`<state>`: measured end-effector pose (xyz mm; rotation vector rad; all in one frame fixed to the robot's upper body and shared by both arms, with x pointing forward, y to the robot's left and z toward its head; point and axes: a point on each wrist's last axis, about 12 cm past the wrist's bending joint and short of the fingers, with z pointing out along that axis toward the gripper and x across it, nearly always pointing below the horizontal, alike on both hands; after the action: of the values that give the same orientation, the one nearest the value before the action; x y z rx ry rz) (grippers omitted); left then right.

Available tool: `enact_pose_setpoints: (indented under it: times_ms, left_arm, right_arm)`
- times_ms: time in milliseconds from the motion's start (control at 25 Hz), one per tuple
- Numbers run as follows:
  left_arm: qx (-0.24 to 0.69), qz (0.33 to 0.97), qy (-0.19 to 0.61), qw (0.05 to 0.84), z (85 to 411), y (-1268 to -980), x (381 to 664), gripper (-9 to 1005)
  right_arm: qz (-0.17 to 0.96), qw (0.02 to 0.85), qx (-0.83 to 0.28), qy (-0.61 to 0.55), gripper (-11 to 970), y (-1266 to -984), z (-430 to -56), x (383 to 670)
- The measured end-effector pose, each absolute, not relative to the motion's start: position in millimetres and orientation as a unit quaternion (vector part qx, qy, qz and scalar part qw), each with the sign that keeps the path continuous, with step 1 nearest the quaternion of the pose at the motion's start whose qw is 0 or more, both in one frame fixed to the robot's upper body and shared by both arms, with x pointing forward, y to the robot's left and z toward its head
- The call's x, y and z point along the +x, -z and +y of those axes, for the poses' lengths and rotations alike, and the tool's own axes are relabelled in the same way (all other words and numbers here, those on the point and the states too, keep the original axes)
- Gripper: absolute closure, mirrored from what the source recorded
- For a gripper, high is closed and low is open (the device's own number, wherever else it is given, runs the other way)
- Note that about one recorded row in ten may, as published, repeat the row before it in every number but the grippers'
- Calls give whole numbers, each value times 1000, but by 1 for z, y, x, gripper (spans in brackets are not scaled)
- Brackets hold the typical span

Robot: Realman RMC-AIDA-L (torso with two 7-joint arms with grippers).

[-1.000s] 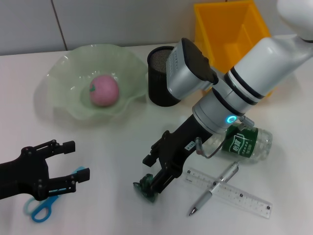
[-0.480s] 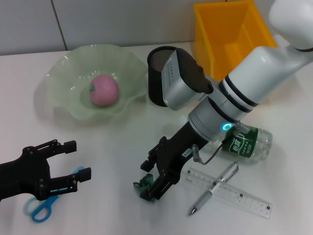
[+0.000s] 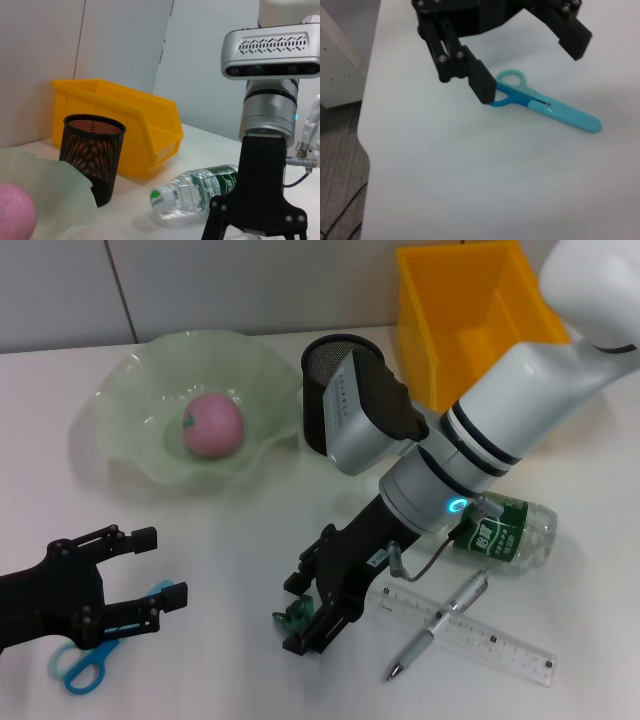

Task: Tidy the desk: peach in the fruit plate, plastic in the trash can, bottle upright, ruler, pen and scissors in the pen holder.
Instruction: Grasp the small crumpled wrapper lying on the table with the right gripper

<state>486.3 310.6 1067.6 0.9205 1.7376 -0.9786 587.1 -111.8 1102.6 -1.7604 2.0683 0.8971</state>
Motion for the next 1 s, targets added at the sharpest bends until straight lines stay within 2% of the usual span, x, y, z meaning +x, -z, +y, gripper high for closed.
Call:
enact_pose_setpoints:
  times_ms: [1000]
  left_arm:
    - [370, 708, 394, 455, 313, -1065, 483, 150]
  right_arm:
    - [716, 140, -610, -309, 182, -1102, -108, 586]
